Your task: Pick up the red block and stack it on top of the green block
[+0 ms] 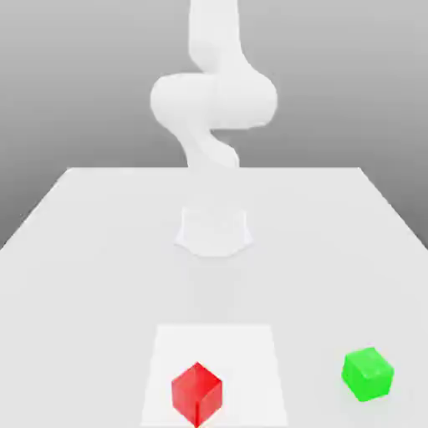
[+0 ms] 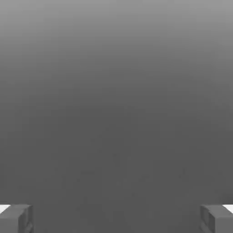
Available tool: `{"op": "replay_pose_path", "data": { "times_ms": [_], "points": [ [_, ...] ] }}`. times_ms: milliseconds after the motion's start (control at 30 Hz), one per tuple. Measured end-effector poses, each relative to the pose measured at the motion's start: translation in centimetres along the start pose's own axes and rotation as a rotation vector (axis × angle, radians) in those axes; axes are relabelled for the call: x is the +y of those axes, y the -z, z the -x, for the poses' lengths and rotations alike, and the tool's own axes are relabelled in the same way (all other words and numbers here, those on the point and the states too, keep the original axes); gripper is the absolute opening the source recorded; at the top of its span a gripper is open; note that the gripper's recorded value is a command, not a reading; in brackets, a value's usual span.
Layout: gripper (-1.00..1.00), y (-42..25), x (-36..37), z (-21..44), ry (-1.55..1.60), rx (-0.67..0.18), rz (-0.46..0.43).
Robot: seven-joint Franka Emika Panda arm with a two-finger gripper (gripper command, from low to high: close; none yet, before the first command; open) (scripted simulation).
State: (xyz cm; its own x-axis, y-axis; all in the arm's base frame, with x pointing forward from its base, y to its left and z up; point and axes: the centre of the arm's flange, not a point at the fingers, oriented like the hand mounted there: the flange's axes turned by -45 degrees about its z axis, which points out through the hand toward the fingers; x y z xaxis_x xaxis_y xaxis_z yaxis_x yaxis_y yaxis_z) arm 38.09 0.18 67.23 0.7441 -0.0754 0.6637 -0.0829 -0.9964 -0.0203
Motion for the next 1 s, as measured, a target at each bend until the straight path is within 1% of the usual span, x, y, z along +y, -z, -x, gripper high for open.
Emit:
{"op": "replay_pose_path", "data": {
  "times_ms": [167,367,600,800,867,967,1000],
  "points": [
    [0.0,-10.5,0.1,1.5,-0.124,-0.145,0.082],
    [0.0,-21.8,1.1,5.8,-0.272,-0.309,0.16],
    [0.0,-32.7,2.6,13.8,-0.456,-0.497,0.229],
    [0.0,-39.5,2.8,22.3,-0.623,-0.658,0.264],
    [0.0,-41.4,2.8,24.3,-0.649,-0.681,0.268],
    [0.0,-44.2,2.8,27.0,-0.657,-0.687,0.269],
    [-1.0,-45.0,2.8,27.8,-0.656,-0.688,0.27]
  ]
}}
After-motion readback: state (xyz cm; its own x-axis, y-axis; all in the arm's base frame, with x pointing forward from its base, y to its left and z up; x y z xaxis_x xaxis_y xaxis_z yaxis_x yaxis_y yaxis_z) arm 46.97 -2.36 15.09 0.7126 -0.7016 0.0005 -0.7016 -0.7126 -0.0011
